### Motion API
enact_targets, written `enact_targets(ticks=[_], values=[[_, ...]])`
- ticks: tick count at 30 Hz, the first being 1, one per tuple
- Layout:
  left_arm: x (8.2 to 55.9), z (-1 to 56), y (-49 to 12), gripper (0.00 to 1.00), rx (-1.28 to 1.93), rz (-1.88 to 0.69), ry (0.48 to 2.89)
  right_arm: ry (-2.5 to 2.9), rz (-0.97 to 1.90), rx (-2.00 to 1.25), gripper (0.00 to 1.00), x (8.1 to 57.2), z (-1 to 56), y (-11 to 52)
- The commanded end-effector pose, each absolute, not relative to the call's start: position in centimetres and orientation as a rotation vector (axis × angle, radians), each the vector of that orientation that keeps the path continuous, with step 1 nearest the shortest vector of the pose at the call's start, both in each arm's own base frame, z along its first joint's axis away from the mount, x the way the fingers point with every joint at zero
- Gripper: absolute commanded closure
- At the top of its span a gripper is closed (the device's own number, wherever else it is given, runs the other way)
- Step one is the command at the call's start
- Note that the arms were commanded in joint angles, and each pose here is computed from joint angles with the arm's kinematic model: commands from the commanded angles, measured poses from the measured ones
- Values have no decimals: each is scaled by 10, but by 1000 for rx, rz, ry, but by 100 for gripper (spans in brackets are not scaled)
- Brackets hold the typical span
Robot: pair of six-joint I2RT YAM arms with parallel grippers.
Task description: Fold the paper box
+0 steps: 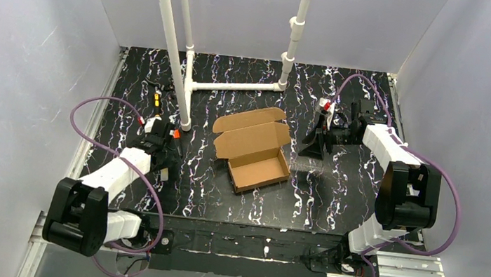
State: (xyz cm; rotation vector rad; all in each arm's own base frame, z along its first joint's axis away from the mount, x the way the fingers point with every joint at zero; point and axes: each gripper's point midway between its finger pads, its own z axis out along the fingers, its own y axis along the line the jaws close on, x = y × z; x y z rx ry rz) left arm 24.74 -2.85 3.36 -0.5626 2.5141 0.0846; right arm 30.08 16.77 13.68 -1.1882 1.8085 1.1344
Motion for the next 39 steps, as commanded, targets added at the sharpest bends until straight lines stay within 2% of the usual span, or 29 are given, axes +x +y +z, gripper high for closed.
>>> enact_targets(ticks=[1,4,15,18,19,21,28,32,36,39], values=[[250,32,-19,54,-621,126,2505,1782,1165,-1190,30,300,143,170],[247,26,-18,61,-652,123,2525,1781,1170,-1190,30,300,143,170],[237,16,-13,63,-774,167,2575,1777,1174,-1193,30,299,144,171],[233,14,-15,86,-841,195,2615,1775,1175,-1197,30,298,145,171],[233,14,-18,91,-850,170,2625,1774,1173,-1199,30,298,145,170],[233,18,-31,100,-863,65,2623,1771,1172,-1202,30,298,145,170],[224,61,-63,100,-767,-266,2547,1768,1180,-1206,30,297,145,171],[215,90,-103,100,-567,-631,2446,1771,1182,-1206,30,297,143,170],[211,117,-153,100,-335,-1083,2229,1780,1185,-1204,30,297,140,170],[207,148,-180,100,-112,-1244,2074,1783,1189,-1202,30,297,139,170]])
